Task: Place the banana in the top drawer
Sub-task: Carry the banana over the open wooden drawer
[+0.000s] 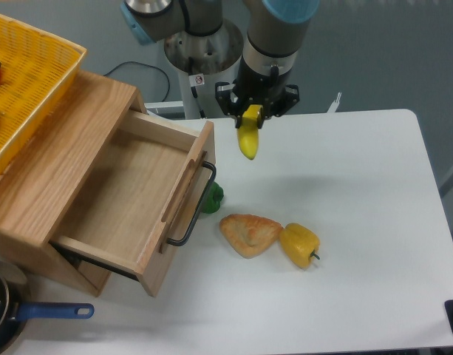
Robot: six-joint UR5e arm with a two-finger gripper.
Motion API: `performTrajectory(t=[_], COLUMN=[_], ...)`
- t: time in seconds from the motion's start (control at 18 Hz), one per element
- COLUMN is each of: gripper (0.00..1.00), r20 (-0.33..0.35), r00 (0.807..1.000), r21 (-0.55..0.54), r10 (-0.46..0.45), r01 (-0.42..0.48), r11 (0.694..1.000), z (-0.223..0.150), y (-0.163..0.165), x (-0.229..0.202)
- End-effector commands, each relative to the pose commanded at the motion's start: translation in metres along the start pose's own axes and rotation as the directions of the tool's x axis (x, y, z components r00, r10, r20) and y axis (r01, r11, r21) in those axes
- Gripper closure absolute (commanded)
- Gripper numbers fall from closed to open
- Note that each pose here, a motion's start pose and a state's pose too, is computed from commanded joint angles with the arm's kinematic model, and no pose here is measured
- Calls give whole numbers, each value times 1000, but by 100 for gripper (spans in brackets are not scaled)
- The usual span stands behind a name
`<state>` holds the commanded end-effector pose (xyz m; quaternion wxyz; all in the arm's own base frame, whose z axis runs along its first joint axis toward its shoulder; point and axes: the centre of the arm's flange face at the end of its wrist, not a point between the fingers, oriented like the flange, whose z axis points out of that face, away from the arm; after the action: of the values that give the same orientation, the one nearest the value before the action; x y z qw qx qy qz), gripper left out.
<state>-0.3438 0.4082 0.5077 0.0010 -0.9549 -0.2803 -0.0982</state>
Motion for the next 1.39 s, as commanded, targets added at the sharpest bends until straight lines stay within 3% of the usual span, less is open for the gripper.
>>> performTrajectory(t=[0.28,0.67,1.39], gripper=[91,91,91], r20=[-12,-56,-139], r00=[1000,998,988], r21=[-6,95,176], r10=[3,-17,-71], r01=[-3,23,95], r11=[1000,995,980], z=[-11,-48,-49], y=[8,16,-8], x=[12,35,60])
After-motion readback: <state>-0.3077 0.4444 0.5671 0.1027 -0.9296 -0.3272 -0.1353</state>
